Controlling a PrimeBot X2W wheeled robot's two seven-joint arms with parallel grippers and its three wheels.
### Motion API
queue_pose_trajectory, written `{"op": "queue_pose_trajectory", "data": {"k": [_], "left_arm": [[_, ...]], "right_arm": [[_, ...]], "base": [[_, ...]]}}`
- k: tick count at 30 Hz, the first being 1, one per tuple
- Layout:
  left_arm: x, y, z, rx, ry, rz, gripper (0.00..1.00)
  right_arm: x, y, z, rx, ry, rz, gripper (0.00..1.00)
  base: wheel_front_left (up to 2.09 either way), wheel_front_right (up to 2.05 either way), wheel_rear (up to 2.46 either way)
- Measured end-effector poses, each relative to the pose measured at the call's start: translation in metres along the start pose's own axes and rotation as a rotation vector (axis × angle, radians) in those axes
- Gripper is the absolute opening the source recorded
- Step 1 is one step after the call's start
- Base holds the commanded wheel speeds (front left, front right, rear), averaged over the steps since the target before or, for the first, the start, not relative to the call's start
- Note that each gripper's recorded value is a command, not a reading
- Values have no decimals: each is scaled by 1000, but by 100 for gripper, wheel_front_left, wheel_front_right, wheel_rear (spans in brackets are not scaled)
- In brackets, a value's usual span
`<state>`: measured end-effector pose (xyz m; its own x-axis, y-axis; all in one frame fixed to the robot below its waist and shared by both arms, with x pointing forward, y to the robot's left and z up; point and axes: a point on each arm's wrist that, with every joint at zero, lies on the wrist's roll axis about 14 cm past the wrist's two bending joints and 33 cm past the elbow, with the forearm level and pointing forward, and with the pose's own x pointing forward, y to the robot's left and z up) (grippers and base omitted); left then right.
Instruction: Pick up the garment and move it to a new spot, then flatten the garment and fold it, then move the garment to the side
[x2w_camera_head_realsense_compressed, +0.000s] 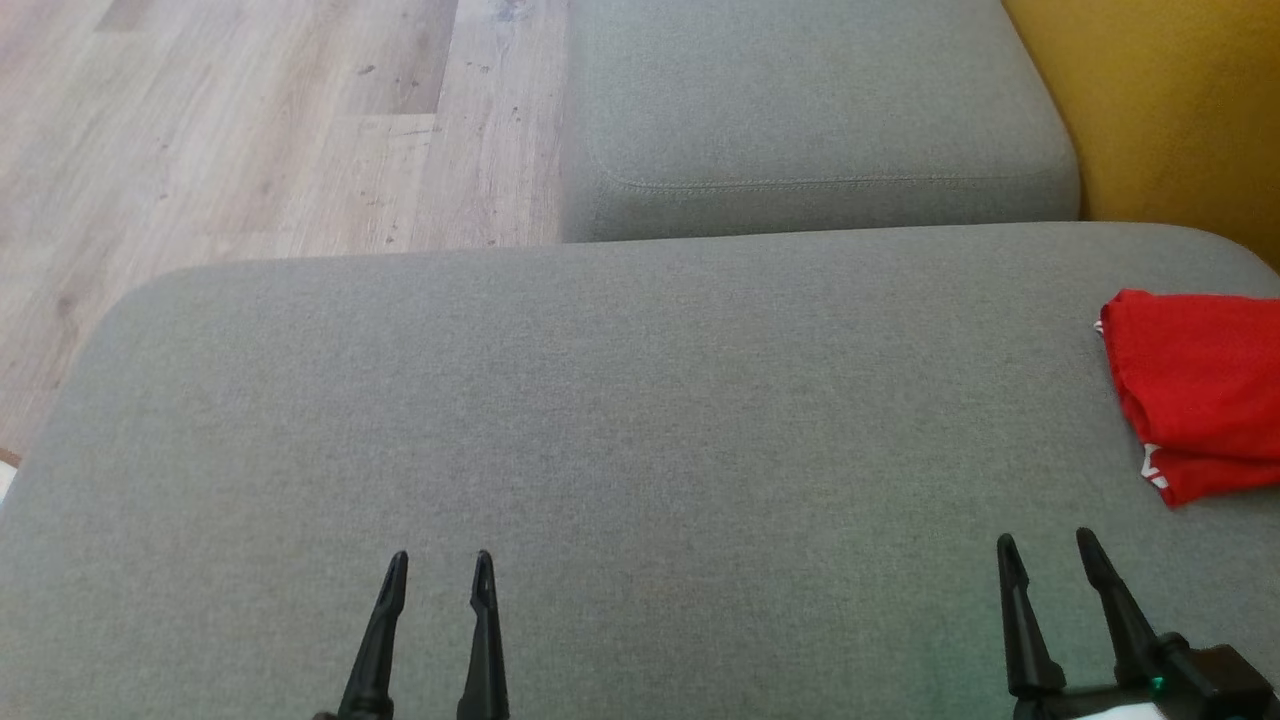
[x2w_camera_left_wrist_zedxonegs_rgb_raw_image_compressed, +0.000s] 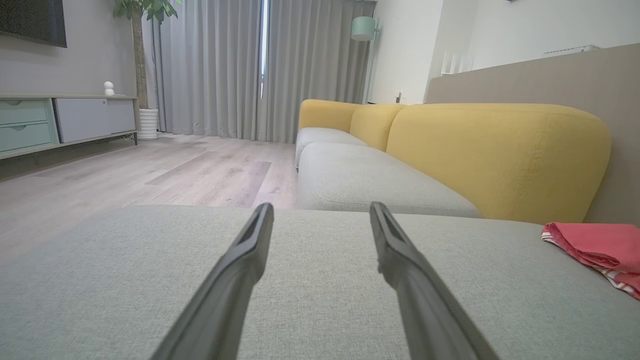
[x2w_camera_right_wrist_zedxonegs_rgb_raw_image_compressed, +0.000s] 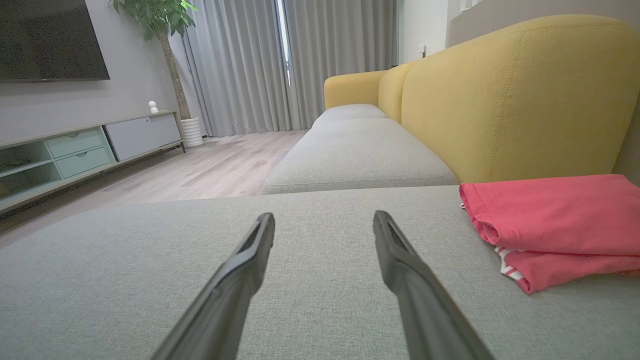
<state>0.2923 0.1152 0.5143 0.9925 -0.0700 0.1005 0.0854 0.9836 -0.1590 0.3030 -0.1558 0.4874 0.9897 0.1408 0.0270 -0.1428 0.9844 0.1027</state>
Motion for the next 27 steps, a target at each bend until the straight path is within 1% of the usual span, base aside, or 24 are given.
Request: {"op": "queue_pose_trajectory", "data": {"k": [11, 12, 14, 19, 27], "left_arm": [[2, -8, 2, -3, -6, -37, 100], [2, -9, 2, -3, -7, -40, 0], [1, -10, -4, -1, 11, -45, 0], [-14, -4, -37, 4, 122, -26, 0], [-16, 1, -47, -86, 172, 0, 0]], "right_arm": [[-4, -4, 4, 2, -16, -25, 100], [-5, -4, 4, 3, -18, -27, 0], [-7, -5, -2, 6, 0, -31, 0], [-22, -8, -36, 24, 114, -48, 0], [-23, -12, -40, 117, 124, -80, 0]], "base": [[0, 0, 0], [0, 0, 0], [0, 0, 0], [0, 0, 0], [0, 0, 0]]}}
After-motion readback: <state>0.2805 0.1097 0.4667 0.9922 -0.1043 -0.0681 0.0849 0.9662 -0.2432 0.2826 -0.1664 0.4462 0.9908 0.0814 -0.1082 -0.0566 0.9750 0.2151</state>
